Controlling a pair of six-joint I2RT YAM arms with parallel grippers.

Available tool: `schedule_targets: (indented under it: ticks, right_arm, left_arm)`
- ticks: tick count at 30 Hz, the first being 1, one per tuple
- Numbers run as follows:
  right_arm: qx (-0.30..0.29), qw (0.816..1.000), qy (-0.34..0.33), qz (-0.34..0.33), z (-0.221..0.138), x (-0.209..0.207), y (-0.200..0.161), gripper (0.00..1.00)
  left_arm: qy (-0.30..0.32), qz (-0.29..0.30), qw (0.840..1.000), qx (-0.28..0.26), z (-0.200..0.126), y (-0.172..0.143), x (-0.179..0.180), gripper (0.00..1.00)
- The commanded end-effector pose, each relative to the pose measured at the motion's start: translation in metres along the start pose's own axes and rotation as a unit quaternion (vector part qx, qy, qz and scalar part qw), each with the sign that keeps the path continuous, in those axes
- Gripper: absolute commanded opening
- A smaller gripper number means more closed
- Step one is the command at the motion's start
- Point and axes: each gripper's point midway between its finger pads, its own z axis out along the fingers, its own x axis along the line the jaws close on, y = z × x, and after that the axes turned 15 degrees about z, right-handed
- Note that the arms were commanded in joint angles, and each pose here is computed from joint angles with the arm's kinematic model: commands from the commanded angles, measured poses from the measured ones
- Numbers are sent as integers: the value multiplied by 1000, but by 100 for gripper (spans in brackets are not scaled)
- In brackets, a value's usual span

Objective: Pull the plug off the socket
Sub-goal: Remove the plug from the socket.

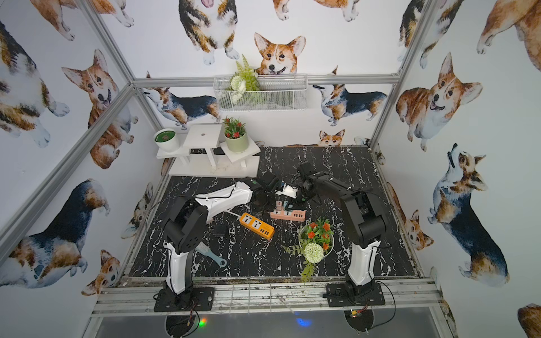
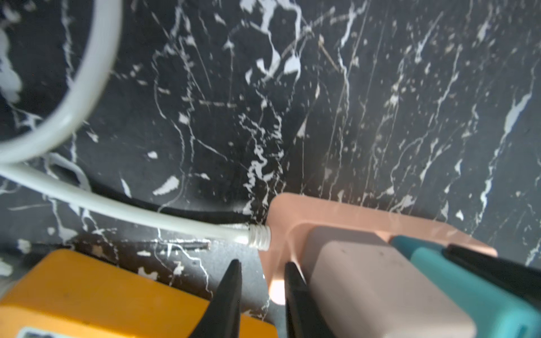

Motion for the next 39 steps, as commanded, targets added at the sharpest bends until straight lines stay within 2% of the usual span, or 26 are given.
schedule_targets:
  ticks: [1, 4, 15, 21, 25, 31, 39]
  right_arm:
    - [2, 1000, -18, 21, 2, -3, -2, 9]
    - [8, 1000, -21, 22, 7, 2, -3, 0]
    - [2, 998, -36, 51, 5, 10, -1, 0]
    - [-3, 998, -33, 56, 4, 14, 0, 0]
    - [-7, 998, -29, 62, 2, 18, 1, 0]
    - [-13, 997, -29, 70, 0, 20, 2, 0]
    - [-38, 996, -34, 75, -6, 22, 10, 0]
  left_arm:
    - [61, 8, 997, 39, 7, -19, 27, 27]
    - [59, 5, 997, 40, 10, -20, 26, 27]
    - [-1, -11, 1000, 14, -5, -24, 0, 27]
    - [12, -11, 999, 28, 7, -26, 3, 27]
    - [-15, -25, 1000, -8, -3, -18, -7, 27]
    - [11, -28, 999, 22, 9, -32, -2, 27]
    - [72, -29, 995, 68, 26, -59, 23, 26]
